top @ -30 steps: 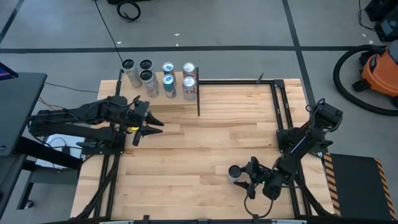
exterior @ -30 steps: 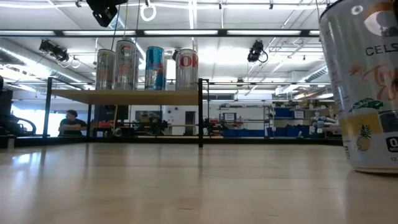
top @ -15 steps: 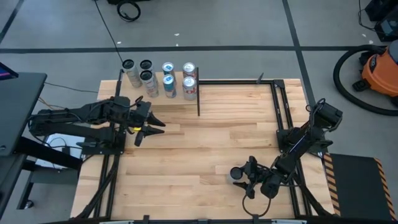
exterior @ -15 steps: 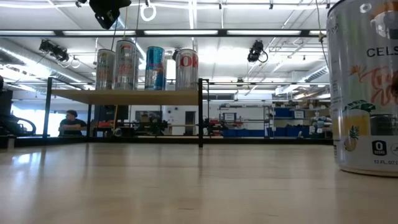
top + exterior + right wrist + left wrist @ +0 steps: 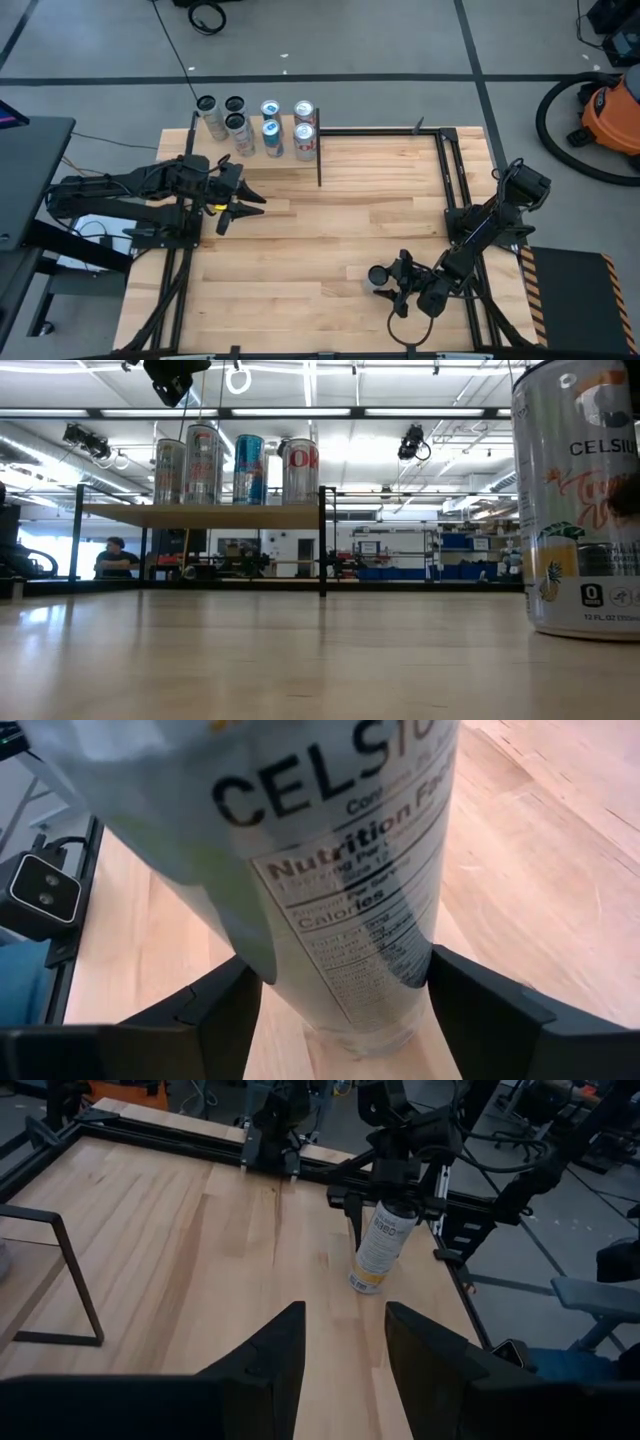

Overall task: Place canned beverage on shelf
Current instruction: Put the white-yellow soda can on the shelf aligned with the other white-yellow soda can

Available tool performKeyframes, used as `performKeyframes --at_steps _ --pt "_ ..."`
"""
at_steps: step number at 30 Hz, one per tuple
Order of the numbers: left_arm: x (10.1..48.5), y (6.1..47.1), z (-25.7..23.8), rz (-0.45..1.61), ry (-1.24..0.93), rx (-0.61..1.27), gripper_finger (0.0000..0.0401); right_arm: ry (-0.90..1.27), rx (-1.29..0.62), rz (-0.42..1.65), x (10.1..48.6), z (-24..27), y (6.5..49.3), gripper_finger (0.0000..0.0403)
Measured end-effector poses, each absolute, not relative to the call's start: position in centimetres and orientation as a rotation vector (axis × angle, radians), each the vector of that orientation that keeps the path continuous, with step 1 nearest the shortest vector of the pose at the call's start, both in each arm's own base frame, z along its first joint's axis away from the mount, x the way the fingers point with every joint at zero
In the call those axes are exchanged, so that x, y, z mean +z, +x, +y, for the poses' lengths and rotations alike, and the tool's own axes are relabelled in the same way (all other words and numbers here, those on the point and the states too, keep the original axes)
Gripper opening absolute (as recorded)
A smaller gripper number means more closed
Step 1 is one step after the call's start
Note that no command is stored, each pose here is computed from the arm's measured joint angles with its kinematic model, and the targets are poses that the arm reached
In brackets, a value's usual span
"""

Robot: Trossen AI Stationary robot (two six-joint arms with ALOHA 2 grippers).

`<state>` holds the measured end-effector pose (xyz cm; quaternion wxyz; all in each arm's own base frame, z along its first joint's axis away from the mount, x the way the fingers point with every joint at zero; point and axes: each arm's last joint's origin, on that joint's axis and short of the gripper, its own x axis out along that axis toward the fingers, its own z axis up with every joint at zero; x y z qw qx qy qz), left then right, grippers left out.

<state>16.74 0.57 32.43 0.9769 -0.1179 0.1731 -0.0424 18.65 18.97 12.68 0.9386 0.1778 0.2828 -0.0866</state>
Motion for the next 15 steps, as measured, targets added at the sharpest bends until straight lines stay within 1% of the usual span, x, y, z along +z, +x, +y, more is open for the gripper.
performKeyframes --at_steps 6,15 --pt "32.43 16.74 0.57 0.349 -0.237 -0.086 0.0144 0.348 -0.172 0.578 12.69 18.98 18.65 0.0268" --pt "32.43 16.74 0.57 0.349 -0.236 -0.086 0.0144 0.353 -0.191 0.553 12.78 18.84 18.86 0.0252"
